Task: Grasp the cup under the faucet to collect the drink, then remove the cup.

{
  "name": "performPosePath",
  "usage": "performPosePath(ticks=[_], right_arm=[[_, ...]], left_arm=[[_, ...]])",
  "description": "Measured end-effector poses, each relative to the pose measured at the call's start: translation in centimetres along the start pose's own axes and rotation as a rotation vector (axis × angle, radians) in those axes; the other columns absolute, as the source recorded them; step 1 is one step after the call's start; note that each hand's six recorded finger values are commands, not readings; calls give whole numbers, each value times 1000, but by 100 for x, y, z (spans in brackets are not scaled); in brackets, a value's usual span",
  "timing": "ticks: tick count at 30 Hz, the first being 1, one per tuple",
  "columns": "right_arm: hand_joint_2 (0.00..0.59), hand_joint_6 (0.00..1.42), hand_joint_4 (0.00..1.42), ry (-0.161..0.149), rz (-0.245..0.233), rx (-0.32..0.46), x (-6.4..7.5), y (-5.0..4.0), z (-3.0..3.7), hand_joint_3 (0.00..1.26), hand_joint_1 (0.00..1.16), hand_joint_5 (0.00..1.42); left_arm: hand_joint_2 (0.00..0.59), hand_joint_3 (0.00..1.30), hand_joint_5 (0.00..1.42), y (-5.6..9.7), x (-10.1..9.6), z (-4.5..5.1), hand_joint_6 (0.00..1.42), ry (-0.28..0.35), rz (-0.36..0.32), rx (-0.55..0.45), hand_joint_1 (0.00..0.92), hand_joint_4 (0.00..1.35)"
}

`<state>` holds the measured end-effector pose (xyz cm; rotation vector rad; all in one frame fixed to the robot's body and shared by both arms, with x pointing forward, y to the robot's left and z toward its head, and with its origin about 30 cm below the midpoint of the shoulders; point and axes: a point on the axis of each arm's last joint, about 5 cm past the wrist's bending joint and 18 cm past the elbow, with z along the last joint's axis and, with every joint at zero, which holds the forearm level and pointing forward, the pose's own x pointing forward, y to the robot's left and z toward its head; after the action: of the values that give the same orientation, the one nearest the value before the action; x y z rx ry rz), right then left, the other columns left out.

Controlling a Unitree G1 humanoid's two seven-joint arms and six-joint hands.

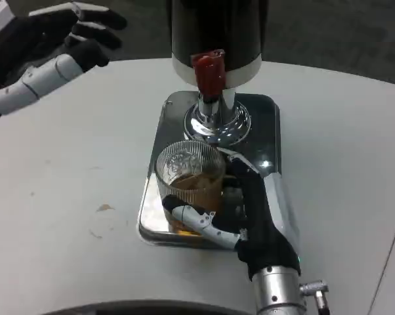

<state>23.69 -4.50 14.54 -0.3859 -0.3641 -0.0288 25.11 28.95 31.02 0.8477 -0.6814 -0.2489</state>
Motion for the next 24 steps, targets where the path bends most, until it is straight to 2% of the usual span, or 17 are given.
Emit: performPosePath(ticks=[8, 15, 19, 24], right_arm=[[238, 725, 628, -10, -6, -4, -17, -59, 12, 587, 785, 737], [229, 727, 612, -9, 22, -17, -62, -94, 1, 581, 813, 755], [220, 727, 612, -13, 23, -18, -75, -119, 13, 577, 846, 755], [217, 749, 611, -19, 20, -27, -99, -160, 16, 585, 867, 772]], left_arm=[[102, 339, 450, 37, -347, -25, 438, 94, 45, 27, 0, 372], [105, 340, 448, 2, -663, -45, 438, 193, 44, 44, 0, 372], [106, 340, 448, -19, -773, -22, 438, 221, 41, 56, 0, 372], [105, 321, 387, -117, -904, -18, 411, 267, 16, 57, 0, 339]])
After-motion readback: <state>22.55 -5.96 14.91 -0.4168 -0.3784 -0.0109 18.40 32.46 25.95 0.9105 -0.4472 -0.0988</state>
